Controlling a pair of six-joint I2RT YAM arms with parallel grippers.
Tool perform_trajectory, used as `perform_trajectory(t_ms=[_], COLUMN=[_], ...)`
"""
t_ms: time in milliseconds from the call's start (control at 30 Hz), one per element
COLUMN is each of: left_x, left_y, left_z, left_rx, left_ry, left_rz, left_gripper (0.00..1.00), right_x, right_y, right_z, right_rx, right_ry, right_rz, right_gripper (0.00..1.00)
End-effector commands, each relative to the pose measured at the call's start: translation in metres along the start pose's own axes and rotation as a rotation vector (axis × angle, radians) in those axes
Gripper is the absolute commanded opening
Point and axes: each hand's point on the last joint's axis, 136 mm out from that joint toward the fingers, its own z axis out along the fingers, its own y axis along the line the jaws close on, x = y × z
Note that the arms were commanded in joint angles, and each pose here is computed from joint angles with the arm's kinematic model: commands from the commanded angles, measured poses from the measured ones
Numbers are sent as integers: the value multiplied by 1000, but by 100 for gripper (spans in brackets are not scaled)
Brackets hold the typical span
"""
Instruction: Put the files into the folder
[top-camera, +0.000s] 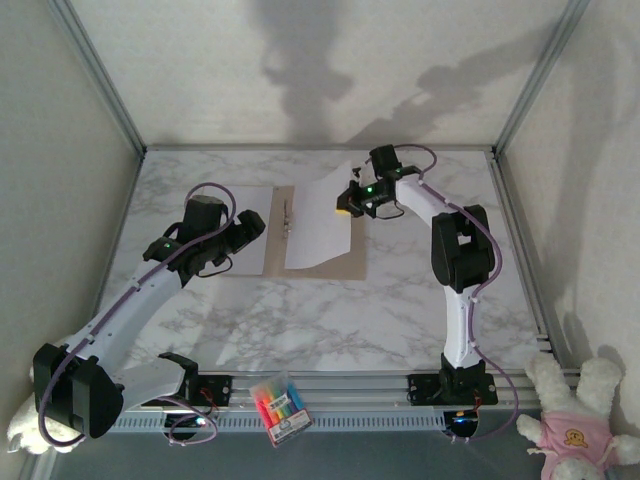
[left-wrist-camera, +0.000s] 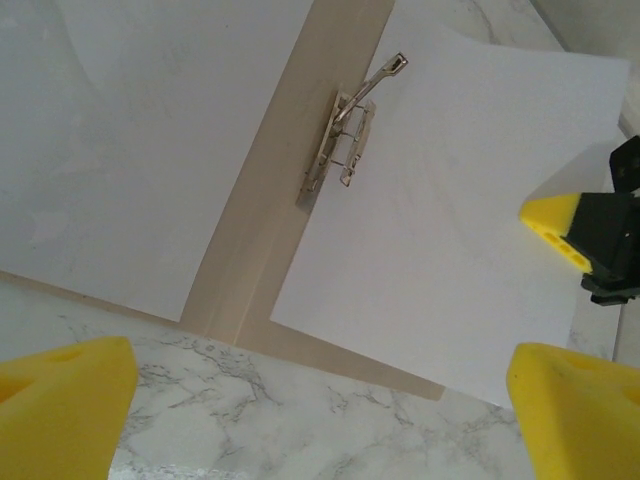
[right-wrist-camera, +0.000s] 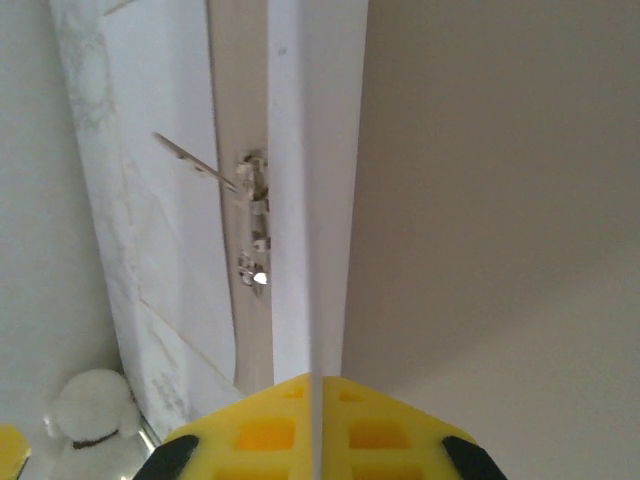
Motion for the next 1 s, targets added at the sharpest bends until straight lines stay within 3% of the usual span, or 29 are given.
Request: perform_trajectory(t_ms=[0,967], left_x=[1,8], left_y=[1,6], left_z=[2,11], left_rx=[1,-12], left_ry=[15,45], left_rz=[2,-3], left_gripper=[95,96], right_x=[1,14], right_y=[2,-17], right_z=[0,14], right_rx=[-33,-5], right_ry=[37,76], right_rz=[67,-47], right_gripper=[0,0])
